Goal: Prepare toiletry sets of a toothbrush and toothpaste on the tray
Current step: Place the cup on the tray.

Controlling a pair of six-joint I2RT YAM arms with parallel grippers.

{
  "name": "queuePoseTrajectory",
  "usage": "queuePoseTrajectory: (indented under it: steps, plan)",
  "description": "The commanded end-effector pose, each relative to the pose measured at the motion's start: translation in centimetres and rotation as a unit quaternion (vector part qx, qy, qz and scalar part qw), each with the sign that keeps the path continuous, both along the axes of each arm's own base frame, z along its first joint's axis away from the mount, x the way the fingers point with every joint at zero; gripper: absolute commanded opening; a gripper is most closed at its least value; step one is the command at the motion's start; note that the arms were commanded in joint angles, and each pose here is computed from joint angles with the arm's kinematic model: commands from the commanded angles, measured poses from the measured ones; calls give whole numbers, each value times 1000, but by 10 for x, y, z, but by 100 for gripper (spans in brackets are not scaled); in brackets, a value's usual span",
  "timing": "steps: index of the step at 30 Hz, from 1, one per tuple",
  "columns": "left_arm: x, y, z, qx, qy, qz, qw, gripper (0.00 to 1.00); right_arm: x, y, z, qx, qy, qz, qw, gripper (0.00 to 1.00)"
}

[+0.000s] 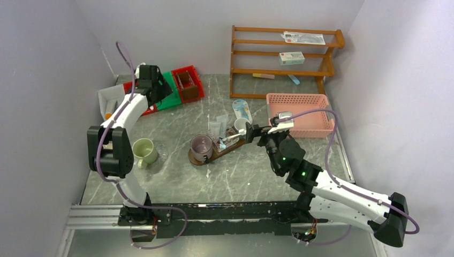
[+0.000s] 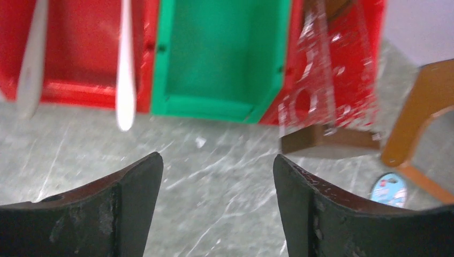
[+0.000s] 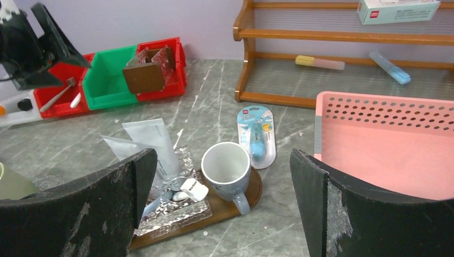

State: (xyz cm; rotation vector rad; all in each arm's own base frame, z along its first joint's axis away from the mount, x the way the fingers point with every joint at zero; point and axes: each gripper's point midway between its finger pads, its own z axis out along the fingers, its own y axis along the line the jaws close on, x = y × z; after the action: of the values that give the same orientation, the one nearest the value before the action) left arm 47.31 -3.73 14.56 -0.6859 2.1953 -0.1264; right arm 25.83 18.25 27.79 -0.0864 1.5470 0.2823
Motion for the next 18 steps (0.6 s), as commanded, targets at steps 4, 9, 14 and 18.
queuePoseTrajectory:
  steps: [4,9,14,18]
  plan:
    - [60,-31,29,1,-48,-43,998,73,8,-6,-4,-16,-2,-34,999,100]
    - [87,-59,23,23,-51,-62,996,68,11,-2,-6,-23,5,-34,999,100]
    - [106,-82,14,59,-49,-80,994,58,14,1,-7,-28,12,-37,999,100]
    - [118,-86,-4,69,-35,-85,993,49,14,0,-6,-33,17,-41,998,100]
